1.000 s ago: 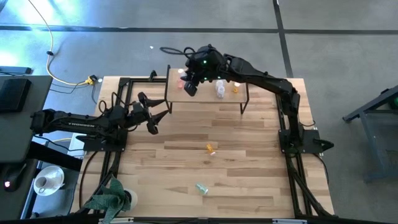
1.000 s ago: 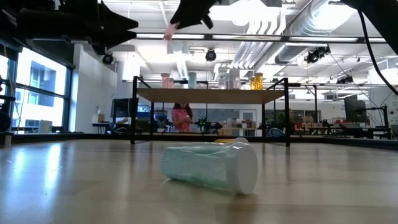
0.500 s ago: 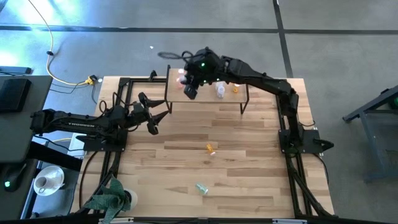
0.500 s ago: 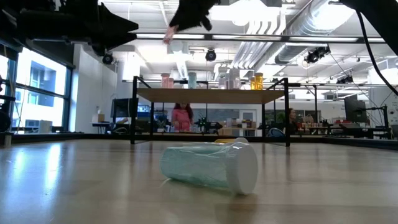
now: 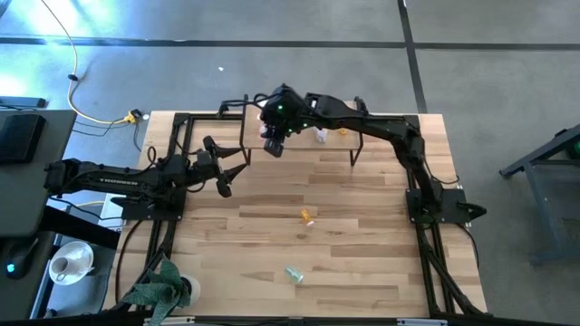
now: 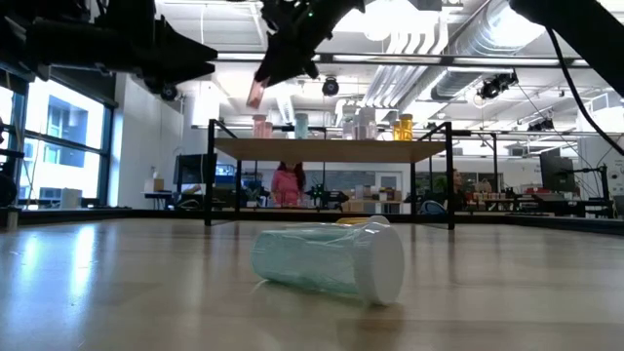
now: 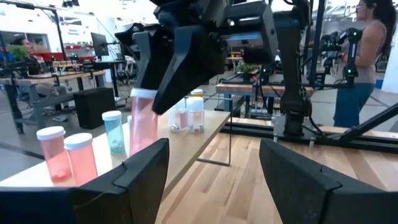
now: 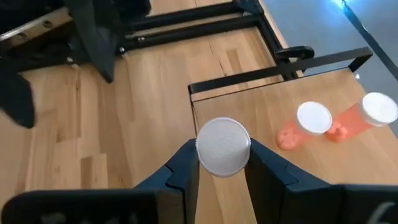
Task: Pick and place medicine bottles onto shelf by color
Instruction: Put the pink pill bottle on the shelf aligned with the other pink pill bottles
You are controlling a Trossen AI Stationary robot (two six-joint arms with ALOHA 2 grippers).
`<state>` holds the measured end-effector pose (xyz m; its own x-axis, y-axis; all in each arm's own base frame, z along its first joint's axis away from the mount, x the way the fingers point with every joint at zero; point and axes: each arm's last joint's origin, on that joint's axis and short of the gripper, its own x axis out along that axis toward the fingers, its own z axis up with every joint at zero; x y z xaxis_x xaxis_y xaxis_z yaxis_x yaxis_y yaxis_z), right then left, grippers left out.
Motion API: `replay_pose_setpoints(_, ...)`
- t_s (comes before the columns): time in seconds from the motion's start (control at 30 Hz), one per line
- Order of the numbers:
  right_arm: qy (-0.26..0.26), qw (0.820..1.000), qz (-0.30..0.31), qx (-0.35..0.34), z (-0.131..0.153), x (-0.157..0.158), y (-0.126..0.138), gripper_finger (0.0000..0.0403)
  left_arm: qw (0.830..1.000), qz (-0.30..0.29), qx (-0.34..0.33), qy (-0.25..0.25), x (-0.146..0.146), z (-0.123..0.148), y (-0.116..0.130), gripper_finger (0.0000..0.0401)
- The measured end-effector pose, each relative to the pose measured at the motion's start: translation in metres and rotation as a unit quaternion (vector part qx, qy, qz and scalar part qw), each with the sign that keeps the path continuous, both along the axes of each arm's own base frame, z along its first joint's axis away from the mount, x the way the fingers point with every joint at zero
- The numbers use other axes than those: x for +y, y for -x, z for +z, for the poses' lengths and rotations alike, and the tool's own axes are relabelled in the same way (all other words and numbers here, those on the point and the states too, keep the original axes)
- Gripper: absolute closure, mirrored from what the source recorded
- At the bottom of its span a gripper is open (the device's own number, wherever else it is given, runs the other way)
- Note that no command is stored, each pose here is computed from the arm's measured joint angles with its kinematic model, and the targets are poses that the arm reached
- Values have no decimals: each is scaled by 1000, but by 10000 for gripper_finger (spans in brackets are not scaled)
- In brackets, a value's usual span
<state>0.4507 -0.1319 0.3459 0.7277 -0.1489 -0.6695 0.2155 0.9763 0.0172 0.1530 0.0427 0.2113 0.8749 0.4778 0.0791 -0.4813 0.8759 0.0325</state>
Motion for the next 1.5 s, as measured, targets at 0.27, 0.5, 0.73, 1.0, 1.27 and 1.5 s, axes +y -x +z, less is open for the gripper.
replay_pose_setpoints(0.27,2,1000,1,14,-18,-8,-9,310,1000,3,7,2,0,-1,0,160)
replay_pose_setpoints(0.5,7,999,12,37,-32,-14,-13,310,1000,16,16,-1,1,-3,0,160)
replay_pose_setpoints(0.73,15,999,15,42,-37,-21,-13,310,1000,18,18,0,2,-3,0,160)
replay_pose_setpoints(1.0,21,998,20,48,-43,-24,-16,310,1000,16,19,-3,2,-3,0,160)
replay_pose_setpoints(1.27,21,998,21,48,-43,-24,-16,310,1000,16,22,-7,2,-3,0,160)
replay_pose_setpoints(1.5,21,998,21,48,-44,-23,-16,301,1000,16,22,-7,2,-3,0,160)
